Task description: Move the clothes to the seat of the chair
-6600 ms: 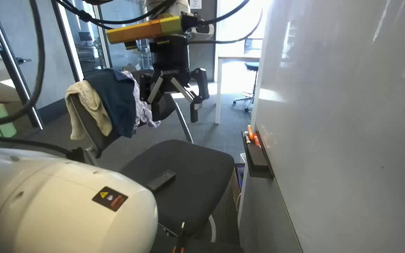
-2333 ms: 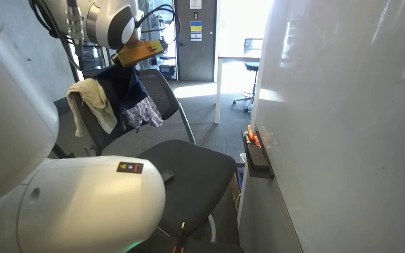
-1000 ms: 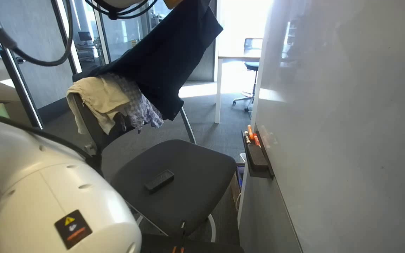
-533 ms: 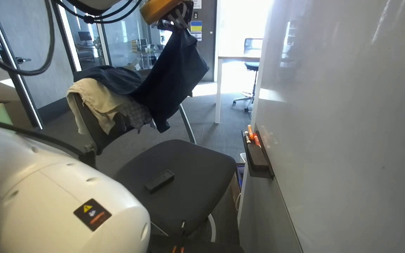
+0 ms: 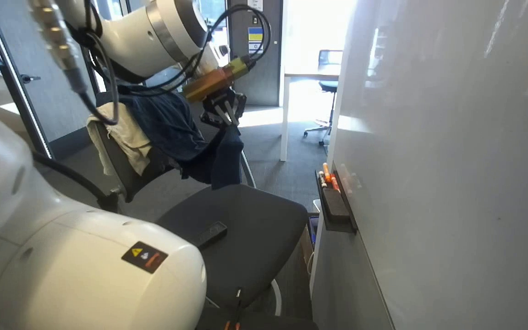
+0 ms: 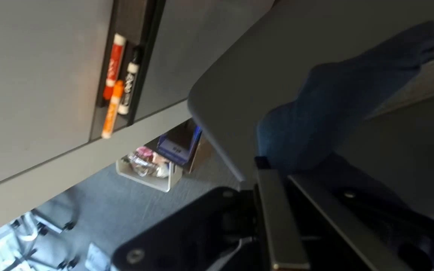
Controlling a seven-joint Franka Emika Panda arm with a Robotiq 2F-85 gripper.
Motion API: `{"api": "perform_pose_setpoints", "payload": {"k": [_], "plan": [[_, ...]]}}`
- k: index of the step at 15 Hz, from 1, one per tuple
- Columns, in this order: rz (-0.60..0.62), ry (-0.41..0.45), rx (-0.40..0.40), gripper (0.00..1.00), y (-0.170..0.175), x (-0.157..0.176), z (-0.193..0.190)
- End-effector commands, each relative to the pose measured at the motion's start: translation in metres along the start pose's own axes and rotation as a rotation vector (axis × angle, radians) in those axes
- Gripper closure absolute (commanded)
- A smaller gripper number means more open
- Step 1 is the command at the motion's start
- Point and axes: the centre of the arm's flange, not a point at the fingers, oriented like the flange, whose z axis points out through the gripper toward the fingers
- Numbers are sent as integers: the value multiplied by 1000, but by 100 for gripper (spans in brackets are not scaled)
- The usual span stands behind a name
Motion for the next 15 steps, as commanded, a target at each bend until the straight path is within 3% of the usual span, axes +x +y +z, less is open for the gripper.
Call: {"api": "perform_pose_setpoints", "payload": {"k": [1, 4, 10, 15], "plan": [[-50, -77, 97, 95, -16, 11, 55], [-73, -78, 169, 94, -38, 17, 96], [-88, -19, 217, 92, -60, 25, 160], [-139, 62, 222, 92, -93, 44, 188]]}}
